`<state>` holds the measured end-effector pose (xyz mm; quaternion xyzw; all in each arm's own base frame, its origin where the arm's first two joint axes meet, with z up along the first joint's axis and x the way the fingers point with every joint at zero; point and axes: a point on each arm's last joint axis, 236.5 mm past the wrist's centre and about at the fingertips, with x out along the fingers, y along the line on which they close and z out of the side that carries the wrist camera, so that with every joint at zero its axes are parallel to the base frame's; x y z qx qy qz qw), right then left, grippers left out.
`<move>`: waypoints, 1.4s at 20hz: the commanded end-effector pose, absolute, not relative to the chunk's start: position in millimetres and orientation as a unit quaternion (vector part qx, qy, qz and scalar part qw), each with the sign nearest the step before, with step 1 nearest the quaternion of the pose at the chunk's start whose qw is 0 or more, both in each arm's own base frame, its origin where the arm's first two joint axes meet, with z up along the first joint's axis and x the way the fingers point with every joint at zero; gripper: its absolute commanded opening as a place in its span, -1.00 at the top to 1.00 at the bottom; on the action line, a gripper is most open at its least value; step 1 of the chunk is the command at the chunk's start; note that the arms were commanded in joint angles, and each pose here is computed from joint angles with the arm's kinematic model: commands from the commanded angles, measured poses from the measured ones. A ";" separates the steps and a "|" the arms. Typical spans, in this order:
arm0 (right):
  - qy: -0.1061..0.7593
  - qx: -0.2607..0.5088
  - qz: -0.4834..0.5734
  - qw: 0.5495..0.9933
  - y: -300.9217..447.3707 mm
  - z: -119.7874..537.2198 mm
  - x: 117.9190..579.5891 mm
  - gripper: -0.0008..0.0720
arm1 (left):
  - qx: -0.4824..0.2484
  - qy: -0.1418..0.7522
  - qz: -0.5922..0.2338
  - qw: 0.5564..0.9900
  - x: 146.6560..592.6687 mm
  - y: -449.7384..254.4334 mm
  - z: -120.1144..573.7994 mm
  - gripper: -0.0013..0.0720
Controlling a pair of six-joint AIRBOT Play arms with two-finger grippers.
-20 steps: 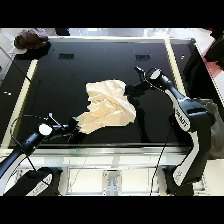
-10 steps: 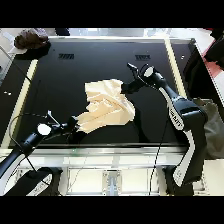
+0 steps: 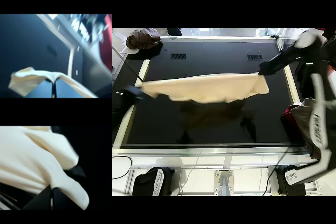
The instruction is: Fold the shirts.
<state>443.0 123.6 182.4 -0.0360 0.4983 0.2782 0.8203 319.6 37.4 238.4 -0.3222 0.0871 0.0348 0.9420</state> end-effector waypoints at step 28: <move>0.340 0.092 0.177 0.919 74.2 174.6 568.4 -0.36 | -0.188 0.189 0.060 0.962 501.5 116.7 188.7 -0.75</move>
